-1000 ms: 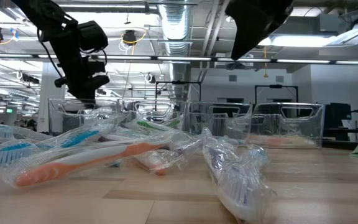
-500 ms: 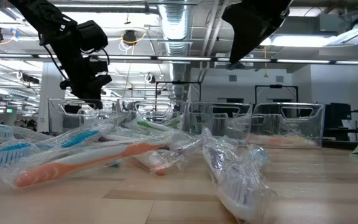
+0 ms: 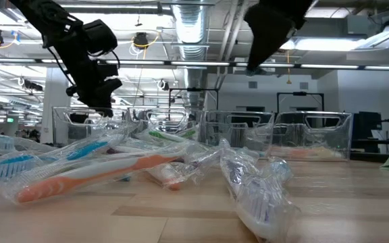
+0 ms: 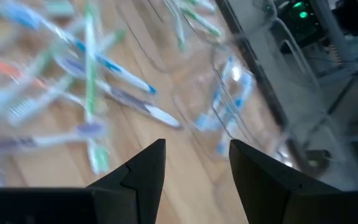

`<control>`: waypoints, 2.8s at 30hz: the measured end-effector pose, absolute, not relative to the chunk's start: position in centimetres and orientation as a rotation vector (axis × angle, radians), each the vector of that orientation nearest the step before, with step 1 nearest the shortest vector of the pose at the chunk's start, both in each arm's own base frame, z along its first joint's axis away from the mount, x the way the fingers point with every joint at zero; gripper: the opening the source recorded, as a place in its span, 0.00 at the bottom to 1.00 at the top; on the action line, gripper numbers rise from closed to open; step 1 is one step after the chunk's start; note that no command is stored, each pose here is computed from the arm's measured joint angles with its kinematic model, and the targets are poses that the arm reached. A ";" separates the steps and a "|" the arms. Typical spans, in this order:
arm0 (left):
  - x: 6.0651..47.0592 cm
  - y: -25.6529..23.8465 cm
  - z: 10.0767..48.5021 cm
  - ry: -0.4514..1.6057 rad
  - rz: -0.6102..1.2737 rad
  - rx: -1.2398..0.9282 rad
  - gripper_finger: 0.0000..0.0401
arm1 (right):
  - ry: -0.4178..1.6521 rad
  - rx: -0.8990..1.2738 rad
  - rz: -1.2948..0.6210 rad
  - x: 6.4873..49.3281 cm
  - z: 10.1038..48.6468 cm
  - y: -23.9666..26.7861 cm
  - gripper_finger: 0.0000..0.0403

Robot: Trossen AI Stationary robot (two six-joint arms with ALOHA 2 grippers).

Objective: Pick & Place Toothbrushes
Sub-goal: Put the green toothbrush into the middle left transparent bin

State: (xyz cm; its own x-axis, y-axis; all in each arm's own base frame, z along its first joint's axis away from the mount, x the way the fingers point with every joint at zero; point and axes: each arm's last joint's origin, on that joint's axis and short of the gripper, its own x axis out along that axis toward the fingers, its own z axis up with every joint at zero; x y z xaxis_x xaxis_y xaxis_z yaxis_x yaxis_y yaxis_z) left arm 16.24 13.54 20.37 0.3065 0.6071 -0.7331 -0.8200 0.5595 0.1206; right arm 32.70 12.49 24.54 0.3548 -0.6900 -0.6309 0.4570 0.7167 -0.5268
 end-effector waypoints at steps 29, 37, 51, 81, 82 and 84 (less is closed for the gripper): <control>17.7 1.2 25.2 0.587 0.185 -0.129 0.31 | 0.920 -0.045 -0.425 38.3 24.3 9.0 0.30; 17.6 -0.9 24.4 0.601 0.079 -0.111 0.31 | 0.979 -0.144 -0.209 41.0 20.6 9.2 0.37; 17.2 -1.1 22.1 0.626 0.074 -0.107 0.31 | 1.057 -0.053 -0.233 41.4 19.5 5.5 0.62; 17.3 -1.2 22.1 0.611 0.068 -0.100 0.31 | 1.179 0.012 -0.238 42.4 14.9 2.7 0.39; 17.3 -1.2 22.1 0.610 0.068 -0.100 0.31 | 1.178 0.014 -0.240 42.4 14.9 2.6 0.35; 17.3 -1.2 22.1 0.611 0.068 -0.100 0.31 | 1.181 0.016 -0.237 42.4 14.9 2.6 0.24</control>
State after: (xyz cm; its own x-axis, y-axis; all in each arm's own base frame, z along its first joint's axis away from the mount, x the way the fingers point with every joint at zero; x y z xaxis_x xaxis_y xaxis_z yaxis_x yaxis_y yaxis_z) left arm 17.27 -1.16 22.12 0.8173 0.0345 -0.5751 -0.0933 0.9930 -0.0731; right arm 42.40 2.58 14.93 0.3583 -0.1756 -0.9170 0.1921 0.9750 -0.1116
